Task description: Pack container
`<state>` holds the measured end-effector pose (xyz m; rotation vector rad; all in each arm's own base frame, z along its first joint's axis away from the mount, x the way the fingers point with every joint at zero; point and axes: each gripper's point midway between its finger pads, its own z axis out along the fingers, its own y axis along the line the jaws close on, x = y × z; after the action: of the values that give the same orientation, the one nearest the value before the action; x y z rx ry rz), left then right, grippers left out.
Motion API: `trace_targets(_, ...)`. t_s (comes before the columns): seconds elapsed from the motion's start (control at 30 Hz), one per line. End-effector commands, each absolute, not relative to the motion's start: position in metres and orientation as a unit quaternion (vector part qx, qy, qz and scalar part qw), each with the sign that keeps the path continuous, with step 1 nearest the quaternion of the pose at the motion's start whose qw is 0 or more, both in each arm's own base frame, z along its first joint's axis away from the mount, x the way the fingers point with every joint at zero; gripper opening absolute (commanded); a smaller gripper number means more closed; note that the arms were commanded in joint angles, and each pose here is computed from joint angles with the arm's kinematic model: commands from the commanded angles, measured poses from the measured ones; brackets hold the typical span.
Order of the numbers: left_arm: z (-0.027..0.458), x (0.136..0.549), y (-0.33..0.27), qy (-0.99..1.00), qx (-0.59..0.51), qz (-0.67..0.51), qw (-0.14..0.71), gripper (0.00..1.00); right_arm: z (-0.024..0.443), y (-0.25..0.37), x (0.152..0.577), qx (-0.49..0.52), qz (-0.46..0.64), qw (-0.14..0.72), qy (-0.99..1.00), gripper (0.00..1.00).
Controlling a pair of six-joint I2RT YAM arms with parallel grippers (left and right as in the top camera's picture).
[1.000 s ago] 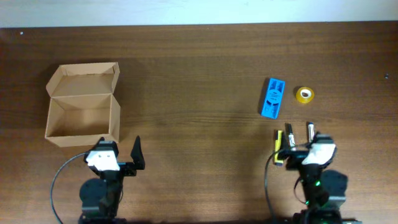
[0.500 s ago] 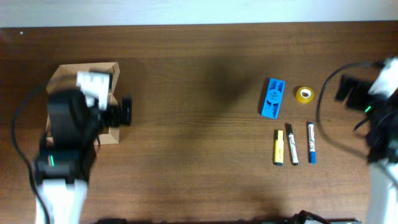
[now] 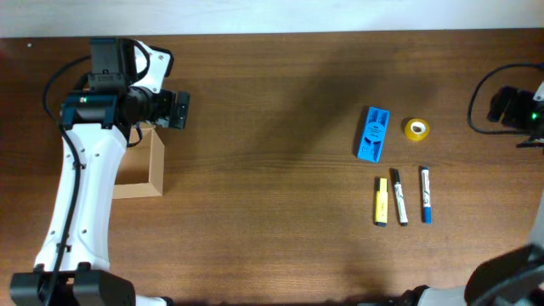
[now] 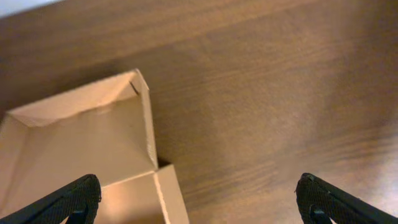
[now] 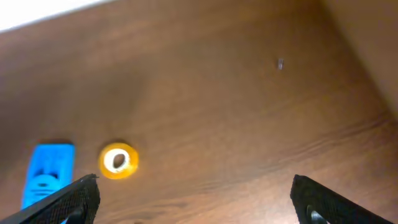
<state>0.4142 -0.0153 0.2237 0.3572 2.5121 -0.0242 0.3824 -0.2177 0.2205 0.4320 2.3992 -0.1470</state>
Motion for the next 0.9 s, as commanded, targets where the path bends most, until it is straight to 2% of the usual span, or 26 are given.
trace_targets(0.0,0.233,0.412,-0.027,0.939,0.154,-0.045,0.303,1.00,0.220,-0.225,0.381,0.168,-0.058,0.341,0.923,0.99)
trace_targets(0.2,0.214,0.383,-0.020,0.962,0.133,-0.040,0.234,1.00,0.215,-0.223,0.378,0.169,-0.052,0.330,0.927,0.99)
trace_targets(0.27,0.209,0.375,-0.006,0.973,0.093,-0.014,0.210,0.93,0.215,-0.223,0.378,0.169,-0.052,0.330,0.927,0.99)
trace_targets(0.3,0.207,0.372,-0.002,0.976,0.082,-0.008,0.202,1.00,0.215,-0.223,0.378,0.169,-0.052,0.330,0.927,0.99)
trace_targets(0.4,0.205,0.366,0.004,0.980,0.058,-0.010,0.189,1.00,0.215,-0.223,0.378,0.169,-0.052,0.330,0.927,0.99)
trace_targets(0.43,0.204,0.364,0.007,0.981,0.048,-0.011,0.186,0.93,0.215,-0.223,0.378,0.169,-0.052,0.330,0.927,0.99)
trace_targets(0.47,0.204,0.362,0.011,0.983,0.034,-0.010,0.183,0.74,0.215,-0.223,0.378,0.169,-0.052,0.330,0.927,0.99)
trace_targets(0.5,0.203,0.361,0.016,0.984,0.016,-0.008,0.179,0.66,0.215,-0.223,0.378,0.169,-0.052,0.330,0.927,0.99)
trace_targets(0.53,0.201,0.360,0.022,0.985,0.006,-0.007,0.175,0.65,0.214,-0.223,0.378,0.169,-0.051,0.329,0.928,0.99)
trace_targets(0.6,0.194,0.355,0.031,0.988,-0.012,-0.008,0.157,0.72,0.214,-0.222,0.377,0.170,-0.050,0.327,0.928,0.99)
trace_targets(0.87,0.138,0.345,0.039,0.999,-0.016,-0.025,0.044,0.73,0.213,-0.220,0.377,0.168,-0.045,0.327,0.929,0.99)
